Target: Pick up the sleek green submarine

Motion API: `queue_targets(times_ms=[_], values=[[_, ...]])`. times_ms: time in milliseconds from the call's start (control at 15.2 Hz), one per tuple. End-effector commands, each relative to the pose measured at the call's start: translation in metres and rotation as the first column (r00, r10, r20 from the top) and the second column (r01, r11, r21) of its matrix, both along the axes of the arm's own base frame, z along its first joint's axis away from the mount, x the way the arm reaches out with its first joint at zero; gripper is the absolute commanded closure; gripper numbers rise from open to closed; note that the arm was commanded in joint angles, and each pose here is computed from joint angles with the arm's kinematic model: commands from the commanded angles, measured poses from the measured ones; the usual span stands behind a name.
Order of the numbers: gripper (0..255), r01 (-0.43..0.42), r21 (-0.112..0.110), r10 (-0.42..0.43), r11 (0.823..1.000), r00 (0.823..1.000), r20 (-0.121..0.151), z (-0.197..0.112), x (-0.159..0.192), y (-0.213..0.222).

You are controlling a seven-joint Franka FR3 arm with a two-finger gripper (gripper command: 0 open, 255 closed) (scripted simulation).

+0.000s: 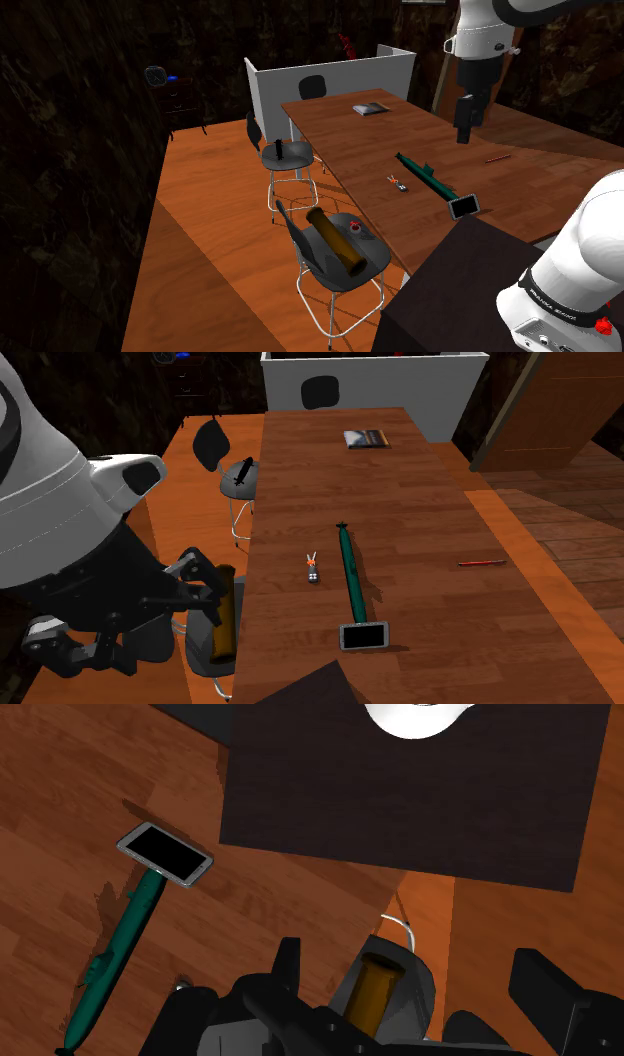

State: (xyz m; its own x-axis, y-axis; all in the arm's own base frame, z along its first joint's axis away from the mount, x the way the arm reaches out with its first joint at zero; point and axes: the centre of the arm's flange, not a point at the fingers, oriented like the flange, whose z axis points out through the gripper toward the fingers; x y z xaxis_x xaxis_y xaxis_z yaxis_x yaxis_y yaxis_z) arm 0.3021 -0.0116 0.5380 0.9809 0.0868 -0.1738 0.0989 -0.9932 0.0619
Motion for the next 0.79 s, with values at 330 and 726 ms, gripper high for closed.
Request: queue_targets(times_ms=[330, 726], values=[[0, 0.036, 0.004, -0.036, 0.999, 0.999, 0.024, -0.040, 0.025, -0.045], [0, 0.079, 0.009, -0.080, 0.997, 0.995, 0.053, -0.088, 0.055, -0.100]])
